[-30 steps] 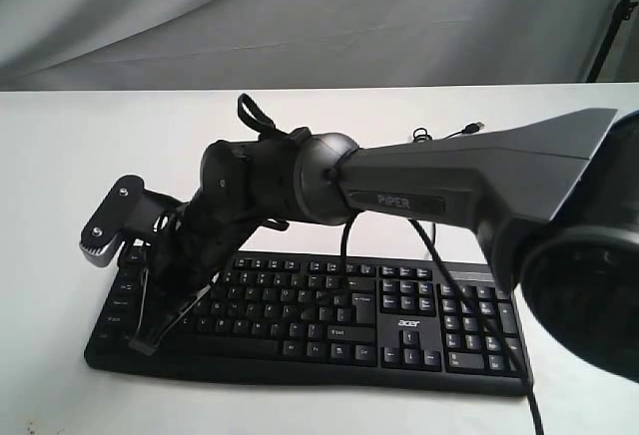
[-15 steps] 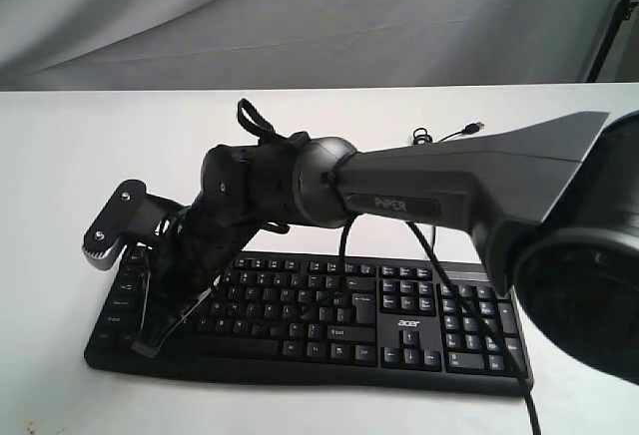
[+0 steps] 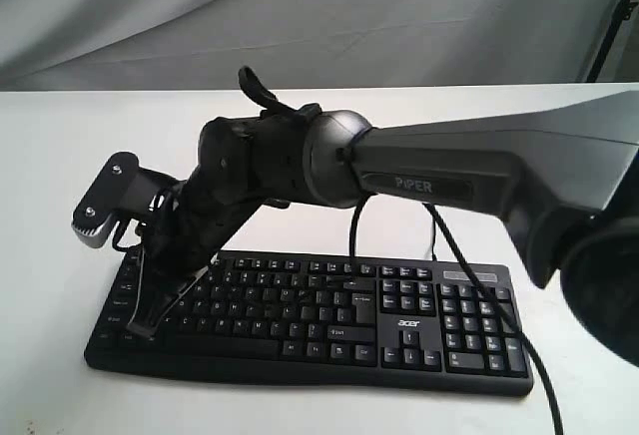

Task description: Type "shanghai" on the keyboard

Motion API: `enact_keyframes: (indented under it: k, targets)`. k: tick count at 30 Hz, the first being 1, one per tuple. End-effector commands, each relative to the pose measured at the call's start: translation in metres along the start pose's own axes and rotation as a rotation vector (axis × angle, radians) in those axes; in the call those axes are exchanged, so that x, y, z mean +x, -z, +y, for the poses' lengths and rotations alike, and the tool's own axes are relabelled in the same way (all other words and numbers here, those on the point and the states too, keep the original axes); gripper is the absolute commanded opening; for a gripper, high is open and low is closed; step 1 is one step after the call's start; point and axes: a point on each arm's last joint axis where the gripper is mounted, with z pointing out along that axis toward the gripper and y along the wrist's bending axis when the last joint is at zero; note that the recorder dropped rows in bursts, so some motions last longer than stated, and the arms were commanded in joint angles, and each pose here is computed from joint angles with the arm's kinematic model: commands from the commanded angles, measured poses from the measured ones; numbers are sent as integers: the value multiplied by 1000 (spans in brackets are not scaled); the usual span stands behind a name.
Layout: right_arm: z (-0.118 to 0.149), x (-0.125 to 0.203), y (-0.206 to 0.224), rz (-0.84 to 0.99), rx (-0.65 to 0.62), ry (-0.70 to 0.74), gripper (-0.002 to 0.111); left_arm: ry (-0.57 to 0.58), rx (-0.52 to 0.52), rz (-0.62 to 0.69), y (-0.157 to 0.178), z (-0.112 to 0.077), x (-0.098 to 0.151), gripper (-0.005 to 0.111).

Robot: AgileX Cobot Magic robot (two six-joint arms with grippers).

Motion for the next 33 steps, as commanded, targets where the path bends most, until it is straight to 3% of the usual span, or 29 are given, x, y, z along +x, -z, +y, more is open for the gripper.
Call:
enact_keyframes:
  k: [1,5,9,19,33]
  targets:
    - [-1,2,9,47,-19,9,0,4,7,-6,0,0,0,0]
    - [0,18,23,61,-4,-51,0,4,7,-6,0,0,0,0]
    - [5,29,41,-22,101,-63,0,4,7,-6,0,0,0,0]
    - [7,56,34,43,80,-220,0,4,7,-6,0,0,0,0]
    - [8,66,27,5,120,-215,0,4,7,-6,0,0,0,0]
